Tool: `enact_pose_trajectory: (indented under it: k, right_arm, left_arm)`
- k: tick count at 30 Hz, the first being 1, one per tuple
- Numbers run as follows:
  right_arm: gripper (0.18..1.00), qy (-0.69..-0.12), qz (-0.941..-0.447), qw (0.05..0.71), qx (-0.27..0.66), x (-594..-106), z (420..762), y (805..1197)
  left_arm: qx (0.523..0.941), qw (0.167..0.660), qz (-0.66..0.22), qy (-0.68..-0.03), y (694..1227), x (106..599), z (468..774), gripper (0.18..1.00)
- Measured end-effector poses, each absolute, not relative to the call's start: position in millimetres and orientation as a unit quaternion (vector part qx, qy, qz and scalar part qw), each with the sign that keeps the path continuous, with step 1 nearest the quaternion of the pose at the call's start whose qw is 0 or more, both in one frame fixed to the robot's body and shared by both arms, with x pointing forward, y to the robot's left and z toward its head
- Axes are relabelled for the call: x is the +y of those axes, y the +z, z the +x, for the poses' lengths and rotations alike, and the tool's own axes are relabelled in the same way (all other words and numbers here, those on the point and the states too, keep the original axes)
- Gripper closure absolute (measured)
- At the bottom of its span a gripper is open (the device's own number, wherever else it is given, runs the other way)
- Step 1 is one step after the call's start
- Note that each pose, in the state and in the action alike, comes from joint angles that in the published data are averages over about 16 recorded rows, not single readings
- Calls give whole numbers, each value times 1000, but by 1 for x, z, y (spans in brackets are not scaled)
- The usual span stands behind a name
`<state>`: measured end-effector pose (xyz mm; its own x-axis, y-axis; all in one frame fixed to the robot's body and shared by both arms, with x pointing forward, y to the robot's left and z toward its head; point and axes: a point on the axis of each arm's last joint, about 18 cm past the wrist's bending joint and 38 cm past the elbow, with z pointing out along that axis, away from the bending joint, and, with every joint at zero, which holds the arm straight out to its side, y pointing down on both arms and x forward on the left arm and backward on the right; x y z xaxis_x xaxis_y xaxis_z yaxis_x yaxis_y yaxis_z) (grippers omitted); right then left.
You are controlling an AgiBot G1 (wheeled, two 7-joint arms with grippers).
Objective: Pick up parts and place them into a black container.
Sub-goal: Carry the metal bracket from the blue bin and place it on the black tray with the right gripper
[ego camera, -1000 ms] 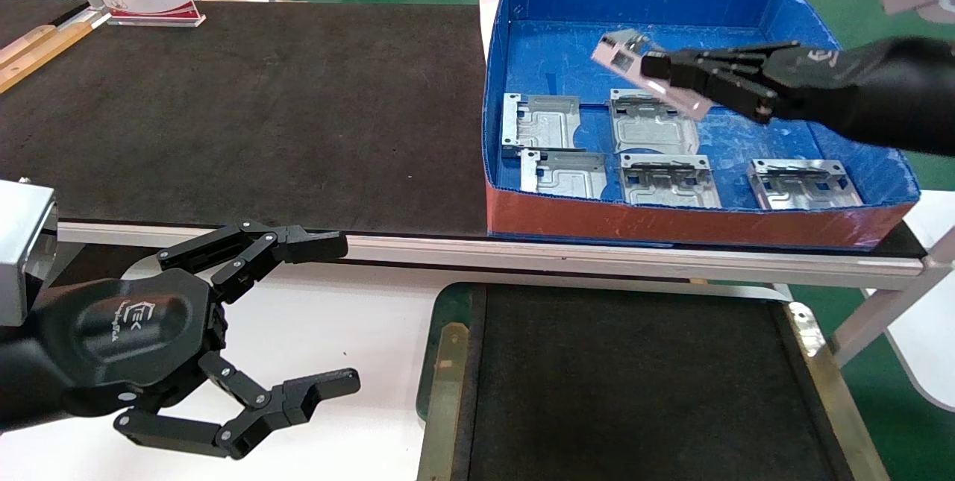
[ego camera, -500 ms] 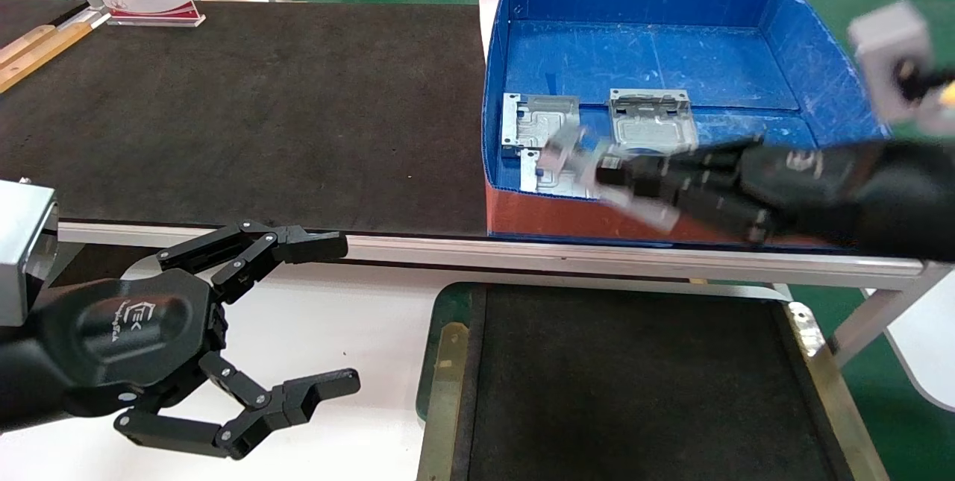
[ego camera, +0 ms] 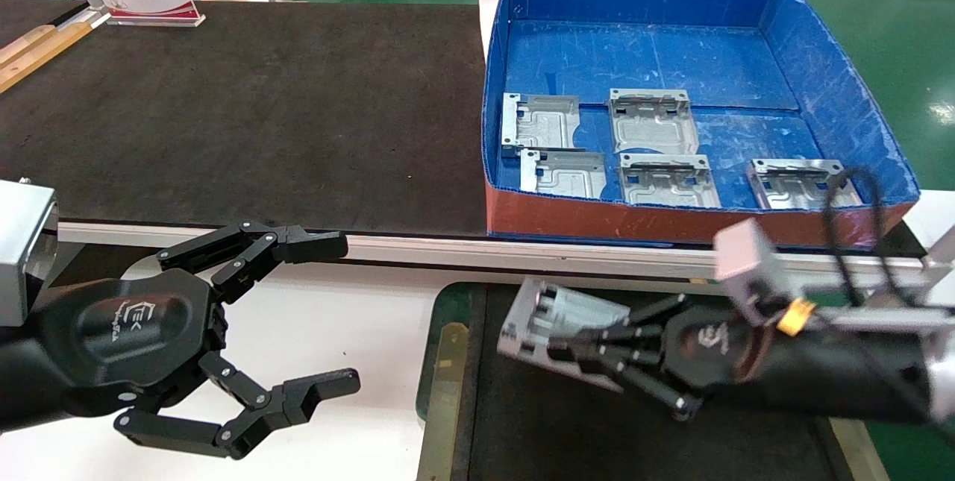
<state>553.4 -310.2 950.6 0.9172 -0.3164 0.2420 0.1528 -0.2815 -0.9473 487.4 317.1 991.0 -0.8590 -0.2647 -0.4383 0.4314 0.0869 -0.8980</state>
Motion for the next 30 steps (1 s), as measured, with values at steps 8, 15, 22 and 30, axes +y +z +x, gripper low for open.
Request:
enact_pose_trajectory:
  k: [8,15,22,30]
  right_arm:
    - [988,-190,-804,562,46,-304,573,915]
    - [988,-191,-822,535,36,-298,592,896]
    - [988,-195,-837,511,22,-290,609,882]
    - [988,-204,-851,483,6,-282,629,867]
  left_arm:
    - [690,259,60,-673,991,317,487,184]
    - [690,259,60,-673,991,317,487,184]
    - [690,259,60,-673,991,317,487,184]
    - [690,259,60,-673,991,317,487,184]
